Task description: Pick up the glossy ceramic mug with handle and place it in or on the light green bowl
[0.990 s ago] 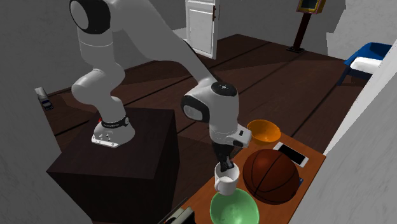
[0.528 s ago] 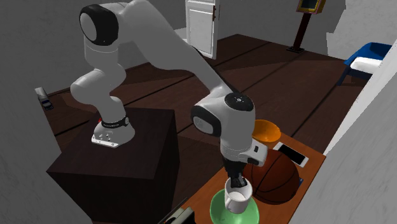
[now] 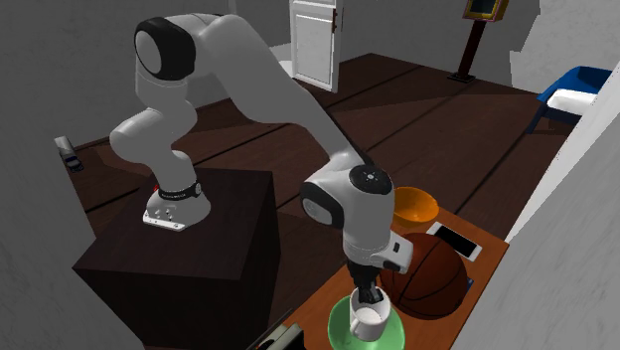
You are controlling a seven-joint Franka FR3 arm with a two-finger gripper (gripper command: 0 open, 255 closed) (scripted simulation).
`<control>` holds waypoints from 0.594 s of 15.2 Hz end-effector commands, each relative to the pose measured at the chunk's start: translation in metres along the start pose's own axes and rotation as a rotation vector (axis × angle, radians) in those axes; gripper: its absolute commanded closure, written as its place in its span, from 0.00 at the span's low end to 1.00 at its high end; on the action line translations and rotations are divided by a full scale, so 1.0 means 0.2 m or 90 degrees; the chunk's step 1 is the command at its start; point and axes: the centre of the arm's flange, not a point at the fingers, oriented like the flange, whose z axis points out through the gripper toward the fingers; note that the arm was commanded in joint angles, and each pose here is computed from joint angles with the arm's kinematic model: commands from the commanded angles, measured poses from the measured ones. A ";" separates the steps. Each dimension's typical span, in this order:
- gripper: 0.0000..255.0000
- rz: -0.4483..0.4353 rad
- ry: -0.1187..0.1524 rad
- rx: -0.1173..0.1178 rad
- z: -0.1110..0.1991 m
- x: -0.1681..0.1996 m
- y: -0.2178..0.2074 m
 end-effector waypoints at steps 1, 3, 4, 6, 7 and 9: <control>1.00 0.000 0.000 0.000 0.05 0.00 0.00; 1.00 0.000 0.000 0.000 0.11 0.00 -0.01; 1.00 0.000 0.000 0.000 0.13 0.00 -0.01; 1.00 0.000 0.000 0.000 0.19 -0.01 -0.01; 1.00 0.000 0.000 0.000 0.21 -0.01 -0.02; 1.00 0.000 0.000 0.000 0.24 -0.01 -0.02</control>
